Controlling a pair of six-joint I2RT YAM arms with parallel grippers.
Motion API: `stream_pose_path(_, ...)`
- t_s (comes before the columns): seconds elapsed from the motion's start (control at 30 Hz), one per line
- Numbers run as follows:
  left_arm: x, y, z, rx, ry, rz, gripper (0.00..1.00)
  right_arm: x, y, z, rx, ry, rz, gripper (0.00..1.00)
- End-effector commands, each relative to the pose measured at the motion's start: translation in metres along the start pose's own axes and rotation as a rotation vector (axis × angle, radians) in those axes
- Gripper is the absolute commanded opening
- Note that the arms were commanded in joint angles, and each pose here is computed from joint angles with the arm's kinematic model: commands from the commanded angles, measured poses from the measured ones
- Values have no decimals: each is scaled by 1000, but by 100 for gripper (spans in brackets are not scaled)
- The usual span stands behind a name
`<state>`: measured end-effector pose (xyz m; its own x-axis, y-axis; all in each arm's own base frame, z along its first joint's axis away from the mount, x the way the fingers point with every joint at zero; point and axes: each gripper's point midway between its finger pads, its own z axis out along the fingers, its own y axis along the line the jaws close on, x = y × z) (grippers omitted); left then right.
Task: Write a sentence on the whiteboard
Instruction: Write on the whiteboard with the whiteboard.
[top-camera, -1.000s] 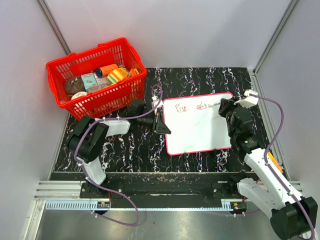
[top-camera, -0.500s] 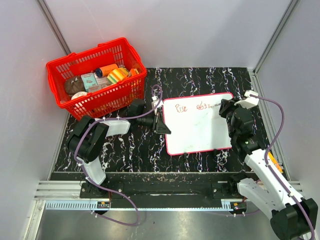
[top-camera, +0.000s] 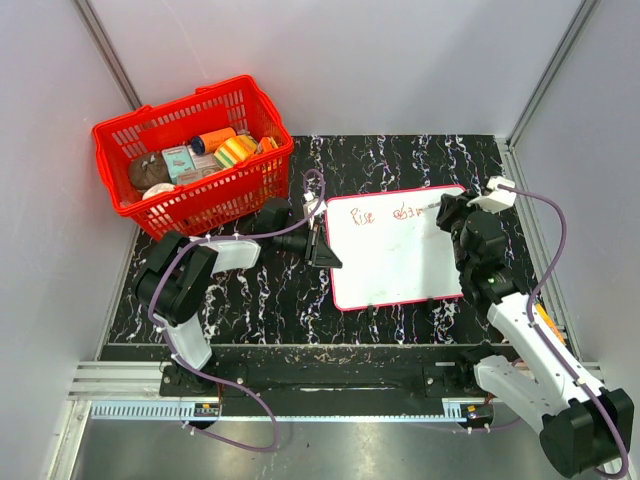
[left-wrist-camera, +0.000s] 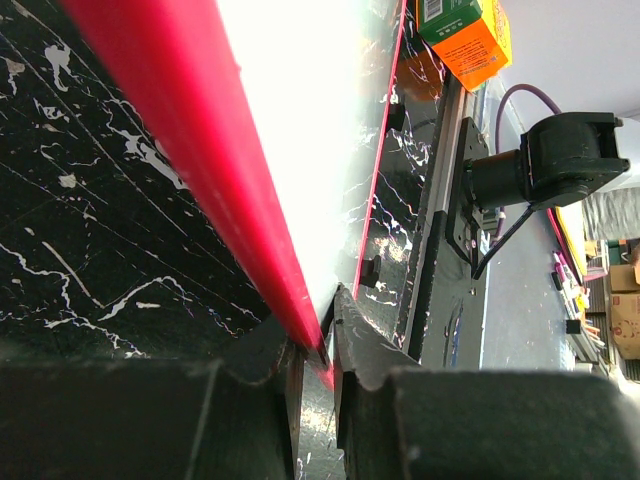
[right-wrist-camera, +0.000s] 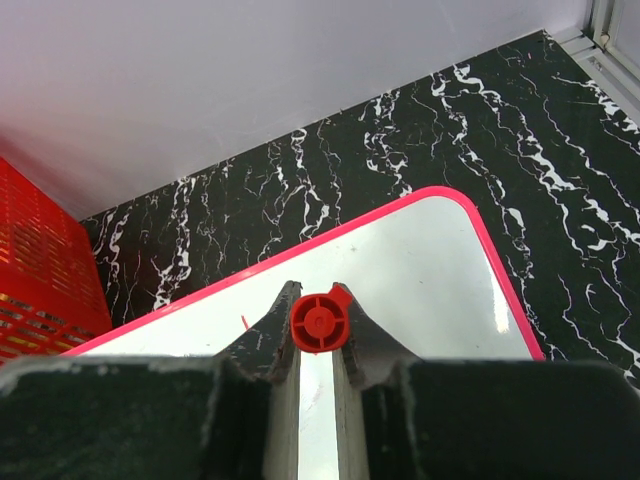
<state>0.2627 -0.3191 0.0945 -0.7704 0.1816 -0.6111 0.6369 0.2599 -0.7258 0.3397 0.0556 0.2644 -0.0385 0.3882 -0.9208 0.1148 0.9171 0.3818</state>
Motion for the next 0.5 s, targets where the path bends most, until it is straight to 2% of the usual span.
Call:
stream_pose_path(0.0, 11, 8, 7, -61, 31, 78, 0, -40, 11, 2, -14, -113, 42, 0)
stream_pose_path(0.47, 10, 8, 8, -58, 29, 78, 0, -25, -3, 10, 48, -86, 14, 0)
